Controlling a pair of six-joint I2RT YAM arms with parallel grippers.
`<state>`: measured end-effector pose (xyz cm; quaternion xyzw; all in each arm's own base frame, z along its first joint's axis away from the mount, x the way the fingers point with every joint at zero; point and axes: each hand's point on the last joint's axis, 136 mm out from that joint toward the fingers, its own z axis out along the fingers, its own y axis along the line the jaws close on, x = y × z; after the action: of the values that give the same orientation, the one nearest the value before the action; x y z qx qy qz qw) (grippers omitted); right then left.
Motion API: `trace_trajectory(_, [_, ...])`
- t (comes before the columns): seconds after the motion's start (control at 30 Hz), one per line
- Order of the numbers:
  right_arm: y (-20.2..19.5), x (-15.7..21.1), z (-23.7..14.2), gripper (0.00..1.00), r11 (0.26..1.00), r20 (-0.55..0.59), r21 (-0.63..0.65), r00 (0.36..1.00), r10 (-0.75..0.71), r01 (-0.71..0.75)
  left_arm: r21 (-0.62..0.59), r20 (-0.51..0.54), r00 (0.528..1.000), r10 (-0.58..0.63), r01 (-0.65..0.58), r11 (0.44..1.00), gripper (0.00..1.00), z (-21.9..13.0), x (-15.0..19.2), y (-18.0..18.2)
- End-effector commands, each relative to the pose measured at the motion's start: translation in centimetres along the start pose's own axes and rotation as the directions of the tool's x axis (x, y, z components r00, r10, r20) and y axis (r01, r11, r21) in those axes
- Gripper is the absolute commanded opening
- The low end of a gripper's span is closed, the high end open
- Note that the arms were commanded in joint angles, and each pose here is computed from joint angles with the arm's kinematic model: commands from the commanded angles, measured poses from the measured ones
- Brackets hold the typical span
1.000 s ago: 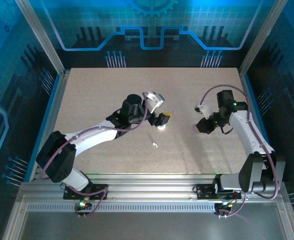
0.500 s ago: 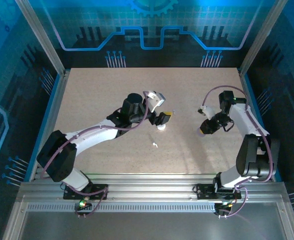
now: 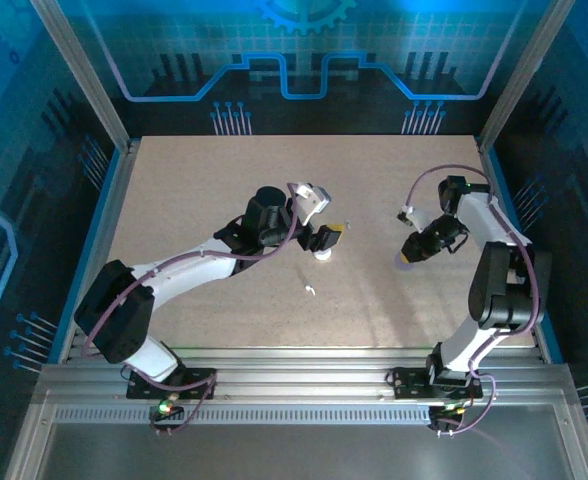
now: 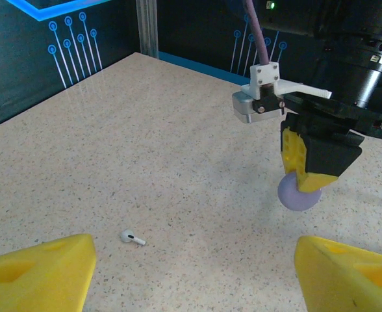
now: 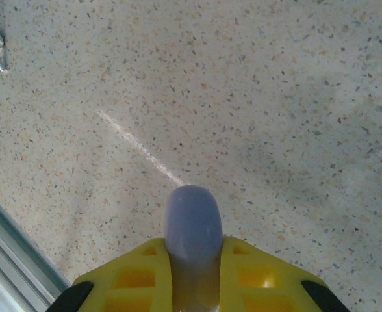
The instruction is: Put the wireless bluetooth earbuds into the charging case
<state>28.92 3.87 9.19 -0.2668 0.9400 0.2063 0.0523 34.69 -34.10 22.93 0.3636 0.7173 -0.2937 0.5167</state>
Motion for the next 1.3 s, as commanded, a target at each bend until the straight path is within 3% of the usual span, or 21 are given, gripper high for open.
trace_trajectory(0.0, [-0.1, 0.1, -0.1, 0.15, 0.999, -0.027, -0.048, 0.999, 0.024, -0.025, -0.009, 0.016, 1.0, -0.002, 0.002, 1.0, 0.8, -1.0, -0.9, -0.1])
trace_trajectory(0.4, [-3.2, -2.8, 2.8, 0.13, 0.988, -0.083, -0.123, 0.993, 0.085, -0.095, -0.047, 0.006, 0.999, -0.032, 0.032, 0.998, 0.8, -2.0, -0.2, 0.3])
trace_trajectory(1.27, [-5.7, -0.7, 4.4, 0.14, 0.981, -0.207, -0.108, 0.969, 0.134, -0.159, -0.099, 0.008, 0.999, -0.041, 0.042, 0.994, 0.8, -2.5, -0.1, -1.5])
